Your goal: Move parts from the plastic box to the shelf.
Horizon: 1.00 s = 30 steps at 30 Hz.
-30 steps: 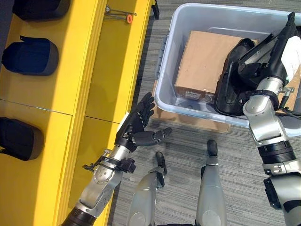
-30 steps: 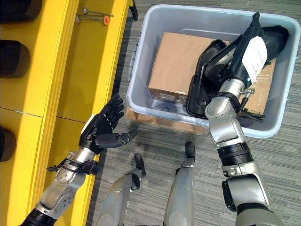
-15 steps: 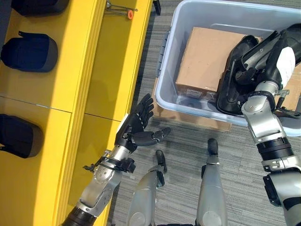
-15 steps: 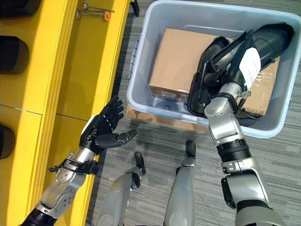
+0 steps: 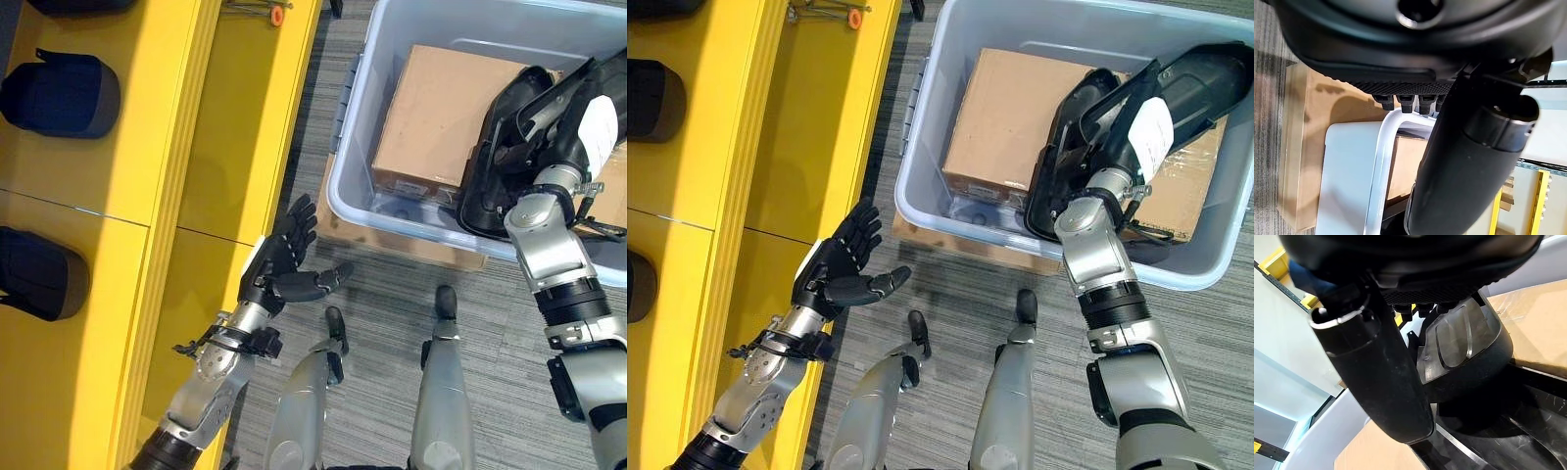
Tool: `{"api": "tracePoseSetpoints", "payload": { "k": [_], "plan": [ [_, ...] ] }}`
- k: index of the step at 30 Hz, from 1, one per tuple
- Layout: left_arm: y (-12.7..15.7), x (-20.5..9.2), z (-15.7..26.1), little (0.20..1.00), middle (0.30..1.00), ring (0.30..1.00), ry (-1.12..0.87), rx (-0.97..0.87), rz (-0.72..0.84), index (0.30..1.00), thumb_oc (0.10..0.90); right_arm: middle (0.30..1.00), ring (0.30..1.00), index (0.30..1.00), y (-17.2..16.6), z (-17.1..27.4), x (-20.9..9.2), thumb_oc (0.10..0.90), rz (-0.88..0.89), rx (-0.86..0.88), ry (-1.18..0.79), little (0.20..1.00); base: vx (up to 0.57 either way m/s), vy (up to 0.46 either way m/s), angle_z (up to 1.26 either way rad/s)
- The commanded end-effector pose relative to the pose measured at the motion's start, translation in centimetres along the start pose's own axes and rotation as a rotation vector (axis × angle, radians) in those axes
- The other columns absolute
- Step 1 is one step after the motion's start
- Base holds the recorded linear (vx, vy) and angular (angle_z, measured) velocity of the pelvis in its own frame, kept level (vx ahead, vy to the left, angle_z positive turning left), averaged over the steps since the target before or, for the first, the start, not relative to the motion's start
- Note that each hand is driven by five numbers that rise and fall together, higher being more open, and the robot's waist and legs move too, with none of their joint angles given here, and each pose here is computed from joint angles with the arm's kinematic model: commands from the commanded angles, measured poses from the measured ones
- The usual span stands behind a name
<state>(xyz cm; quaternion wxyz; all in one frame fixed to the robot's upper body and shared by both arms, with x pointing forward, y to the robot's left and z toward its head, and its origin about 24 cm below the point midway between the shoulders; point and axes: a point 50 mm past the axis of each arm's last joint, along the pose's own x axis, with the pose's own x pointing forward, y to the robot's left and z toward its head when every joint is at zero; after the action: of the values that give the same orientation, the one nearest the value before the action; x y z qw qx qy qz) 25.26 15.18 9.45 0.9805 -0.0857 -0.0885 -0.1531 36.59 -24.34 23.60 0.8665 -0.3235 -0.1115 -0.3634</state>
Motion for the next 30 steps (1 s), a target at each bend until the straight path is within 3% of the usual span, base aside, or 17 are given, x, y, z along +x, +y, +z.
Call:
{"api": "tracePoseSetpoints", "payload": {
  "k": [1, 30],
  "plan": [
    [-1.7, 0.0, 3.8, 1.000, 1.000, 1.000, -0.226, -0.010, -0.080, 1.000, 0.900, 1.000, 1.000, 1.000, -6.1, 6.5, 3.2, 0.900, -0.298, 0.050, -0.237, 1.000, 0.00, 0.000, 0.00],
    [-1.7, -0.1, 3.6, 1.000, 1.000, 1.000, -0.227, -0.005, -0.065, 1.000, 0.900, 1.000, 1.000, 1.000, -7.4, 7.1, 5.2, 0.900, -0.310, -0.071, -0.212, 1.000, 0.00, -0.003, 0.01]
  ]
}}
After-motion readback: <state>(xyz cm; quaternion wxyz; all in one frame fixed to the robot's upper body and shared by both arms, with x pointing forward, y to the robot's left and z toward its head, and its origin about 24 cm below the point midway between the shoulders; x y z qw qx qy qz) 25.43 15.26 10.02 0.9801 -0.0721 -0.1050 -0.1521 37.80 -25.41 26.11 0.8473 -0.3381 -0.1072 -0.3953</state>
